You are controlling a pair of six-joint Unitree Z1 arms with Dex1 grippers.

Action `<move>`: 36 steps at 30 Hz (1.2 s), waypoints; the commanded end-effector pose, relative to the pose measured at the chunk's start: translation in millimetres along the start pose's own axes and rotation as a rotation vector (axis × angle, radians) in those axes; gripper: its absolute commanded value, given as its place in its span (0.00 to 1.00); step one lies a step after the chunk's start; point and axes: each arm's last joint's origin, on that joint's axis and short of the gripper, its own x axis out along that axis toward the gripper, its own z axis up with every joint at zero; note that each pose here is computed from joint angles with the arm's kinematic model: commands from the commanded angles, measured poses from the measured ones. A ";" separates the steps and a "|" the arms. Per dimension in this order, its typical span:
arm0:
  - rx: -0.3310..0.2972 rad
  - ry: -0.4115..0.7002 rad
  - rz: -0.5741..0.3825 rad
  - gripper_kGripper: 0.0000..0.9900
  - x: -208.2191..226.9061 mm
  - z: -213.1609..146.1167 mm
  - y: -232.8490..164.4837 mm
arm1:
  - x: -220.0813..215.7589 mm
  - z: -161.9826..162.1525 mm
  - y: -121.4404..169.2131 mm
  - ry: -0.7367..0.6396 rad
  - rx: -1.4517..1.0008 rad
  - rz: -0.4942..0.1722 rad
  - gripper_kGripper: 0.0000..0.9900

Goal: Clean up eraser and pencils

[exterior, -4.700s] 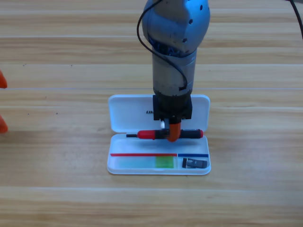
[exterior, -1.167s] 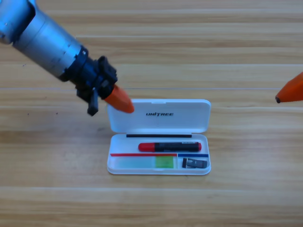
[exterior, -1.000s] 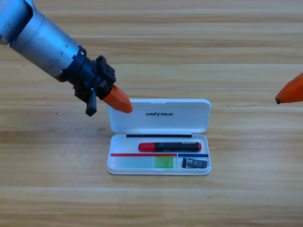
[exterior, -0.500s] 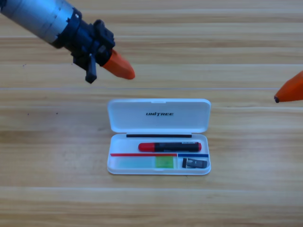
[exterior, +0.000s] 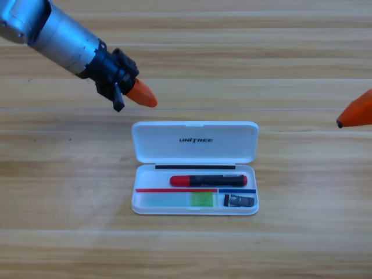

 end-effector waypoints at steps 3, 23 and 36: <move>-0.067 0.058 -0.014 0.00 31.3 -31.3 5.8 | 1.5 -8.3 -0.9 0.002 0.020 0.009 0.97; -0.043 0.079 -0.108 0.00 26.3 -23.2 -38.7 | 2.4 -8.0 -1.1 -0.001 0.021 0.018 0.97; 0.004 0.084 -0.160 0.00 20.8 -10.0 -74.3 | 2.6 -8.4 -1.0 0.000 0.022 0.019 0.97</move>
